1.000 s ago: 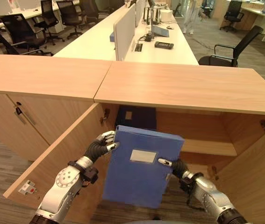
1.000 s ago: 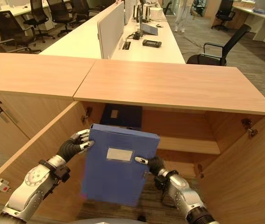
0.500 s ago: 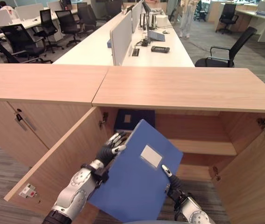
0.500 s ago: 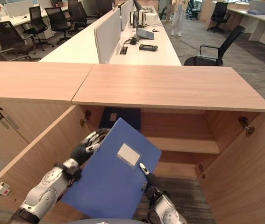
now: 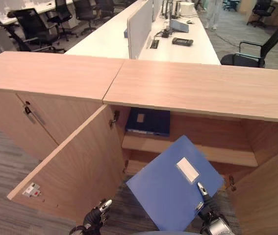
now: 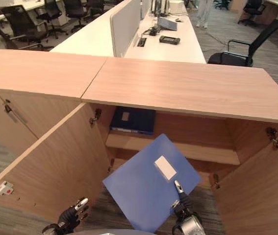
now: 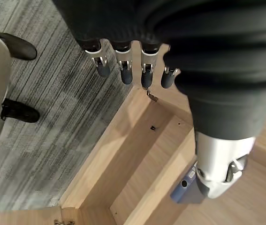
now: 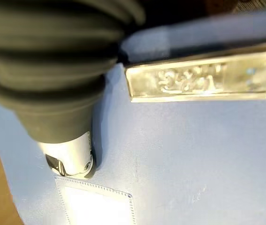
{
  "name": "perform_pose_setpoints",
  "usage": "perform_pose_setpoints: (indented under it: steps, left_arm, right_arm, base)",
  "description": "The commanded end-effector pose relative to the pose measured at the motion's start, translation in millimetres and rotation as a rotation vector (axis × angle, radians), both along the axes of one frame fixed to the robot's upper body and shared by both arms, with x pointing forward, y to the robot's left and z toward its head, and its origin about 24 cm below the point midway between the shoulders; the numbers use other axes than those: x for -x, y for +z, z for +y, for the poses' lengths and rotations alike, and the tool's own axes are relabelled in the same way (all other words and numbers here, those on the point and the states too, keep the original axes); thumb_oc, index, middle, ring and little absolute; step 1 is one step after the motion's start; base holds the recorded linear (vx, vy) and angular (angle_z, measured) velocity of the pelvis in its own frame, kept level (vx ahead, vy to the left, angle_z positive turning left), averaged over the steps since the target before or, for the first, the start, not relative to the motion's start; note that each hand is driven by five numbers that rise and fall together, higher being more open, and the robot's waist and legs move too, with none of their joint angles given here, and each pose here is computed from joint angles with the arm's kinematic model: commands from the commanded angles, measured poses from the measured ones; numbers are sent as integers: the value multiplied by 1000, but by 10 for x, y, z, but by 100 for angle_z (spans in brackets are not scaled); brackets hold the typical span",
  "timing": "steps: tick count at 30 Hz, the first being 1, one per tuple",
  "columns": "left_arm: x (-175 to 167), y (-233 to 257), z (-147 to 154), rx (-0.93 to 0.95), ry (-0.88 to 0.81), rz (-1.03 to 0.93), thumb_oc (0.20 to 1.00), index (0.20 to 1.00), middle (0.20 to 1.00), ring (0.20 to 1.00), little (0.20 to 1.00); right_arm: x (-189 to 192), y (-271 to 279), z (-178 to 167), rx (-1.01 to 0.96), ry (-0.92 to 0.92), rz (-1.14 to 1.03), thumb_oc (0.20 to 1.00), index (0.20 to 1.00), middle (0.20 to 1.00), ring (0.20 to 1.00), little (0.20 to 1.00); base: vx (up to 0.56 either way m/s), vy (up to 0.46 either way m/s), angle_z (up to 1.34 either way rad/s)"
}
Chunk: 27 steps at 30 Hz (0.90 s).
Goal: Put the empty folder in the office cabinet
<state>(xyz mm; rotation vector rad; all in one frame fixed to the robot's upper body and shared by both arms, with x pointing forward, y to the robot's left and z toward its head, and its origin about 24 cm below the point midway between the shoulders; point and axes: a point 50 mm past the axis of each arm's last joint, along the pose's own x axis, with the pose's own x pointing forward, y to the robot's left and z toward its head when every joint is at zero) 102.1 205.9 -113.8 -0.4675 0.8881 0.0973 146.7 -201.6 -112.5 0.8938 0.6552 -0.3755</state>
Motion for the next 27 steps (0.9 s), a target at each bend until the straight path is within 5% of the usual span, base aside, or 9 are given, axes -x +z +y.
perform_pose_setpoints:
  steps: [1,13,27]
  left_arm:
    - [-306,86,46,-35,12,-97,1000,1000,1000,1000,1000]
    - [-383,51,4,-74,40,-86,1000,1000,1000,1000,1000]
    - [-251,63,166,-119,93,-64,1000,1000,1000,1000,1000]
  right_arm:
    - [-404,175,-107,84,2,-125,200,200,200,200,200]
    - [-620,284,-443,206,-114,-97,200,200,200,200,200]
    - [-620,178,-206,172,-89,-35,200,200,200,200,200]
  base:
    - [-67,-143,38]
    - [58,53,0]
    - [149,216,-37]
